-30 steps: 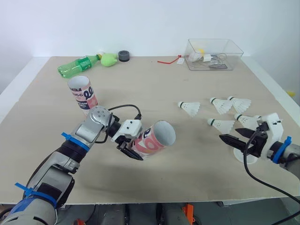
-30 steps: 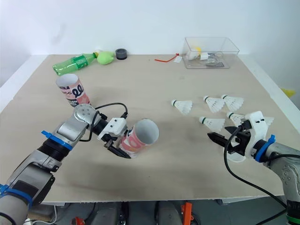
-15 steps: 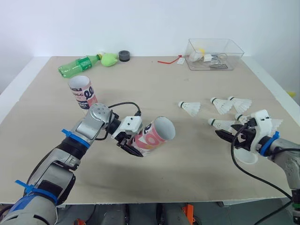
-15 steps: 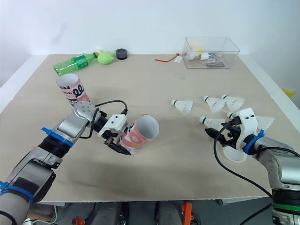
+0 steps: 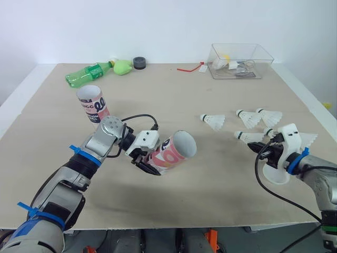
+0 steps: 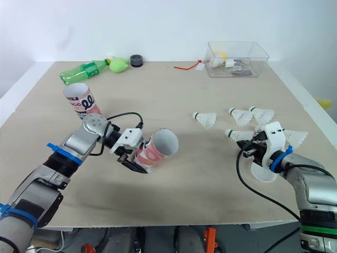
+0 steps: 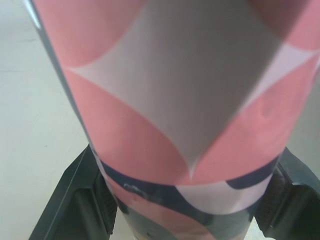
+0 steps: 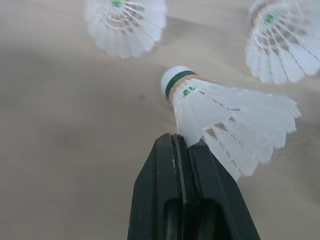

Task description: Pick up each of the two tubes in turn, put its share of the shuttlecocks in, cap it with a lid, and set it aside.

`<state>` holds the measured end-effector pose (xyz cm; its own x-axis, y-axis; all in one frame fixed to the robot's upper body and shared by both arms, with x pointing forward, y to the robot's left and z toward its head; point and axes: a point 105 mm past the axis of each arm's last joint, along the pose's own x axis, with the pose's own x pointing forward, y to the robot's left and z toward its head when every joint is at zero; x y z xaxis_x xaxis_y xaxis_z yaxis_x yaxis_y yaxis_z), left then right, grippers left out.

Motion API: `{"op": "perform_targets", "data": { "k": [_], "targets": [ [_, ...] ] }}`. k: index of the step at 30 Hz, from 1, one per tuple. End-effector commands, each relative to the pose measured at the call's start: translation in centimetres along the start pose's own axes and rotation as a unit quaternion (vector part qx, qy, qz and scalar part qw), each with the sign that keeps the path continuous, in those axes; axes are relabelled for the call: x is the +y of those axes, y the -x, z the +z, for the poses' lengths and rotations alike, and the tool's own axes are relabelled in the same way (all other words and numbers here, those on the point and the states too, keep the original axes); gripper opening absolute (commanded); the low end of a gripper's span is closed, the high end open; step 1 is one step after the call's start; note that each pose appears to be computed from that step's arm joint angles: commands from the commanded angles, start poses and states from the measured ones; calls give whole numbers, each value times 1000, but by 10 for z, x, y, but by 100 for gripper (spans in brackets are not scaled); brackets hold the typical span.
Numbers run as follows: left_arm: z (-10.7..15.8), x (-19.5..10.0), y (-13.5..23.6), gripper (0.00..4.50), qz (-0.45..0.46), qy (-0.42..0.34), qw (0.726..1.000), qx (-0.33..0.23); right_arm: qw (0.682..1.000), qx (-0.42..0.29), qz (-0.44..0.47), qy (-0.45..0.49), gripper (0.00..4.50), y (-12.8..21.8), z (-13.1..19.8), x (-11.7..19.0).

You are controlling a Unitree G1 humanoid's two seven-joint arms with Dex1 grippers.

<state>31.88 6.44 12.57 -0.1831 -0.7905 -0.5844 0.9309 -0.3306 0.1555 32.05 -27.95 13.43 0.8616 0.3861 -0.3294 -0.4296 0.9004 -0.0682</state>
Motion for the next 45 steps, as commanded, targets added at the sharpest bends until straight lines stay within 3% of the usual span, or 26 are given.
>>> {"op": "perform_targets", "data": {
  "k": [1,7,12,16,23,32,37,40,45],
  "targets": [
    [-2,11,10,284,23,-3,1000,15,991,-66,41,110,12,11,58,15],
    [-10,23,14,284,39,12,999,28,957,-93,75,265,12,33,101,31],
    [-6,28,16,284,26,25,999,27,854,-126,164,478,12,43,134,78],
    [4,32,17,284,17,39,999,13,766,-153,228,581,12,37,146,113],
    [10,37,15,284,16,50,999,7,676,-152,273,668,12,18,151,138],
    [11,34,12,284,13,52,999,0,625,-160,285,709,12,1,146,149],
    [13,34,10,284,11,52,999,-4,627,-155,306,699,12,-9,143,156],
    [13,33,9,284,10,52,999,-5,627,-161,313,695,101,-8,146,159],
    [11,33,11,284,15,57,998,-5,652,-156,349,655,339,10,147,151]
  ]
}}
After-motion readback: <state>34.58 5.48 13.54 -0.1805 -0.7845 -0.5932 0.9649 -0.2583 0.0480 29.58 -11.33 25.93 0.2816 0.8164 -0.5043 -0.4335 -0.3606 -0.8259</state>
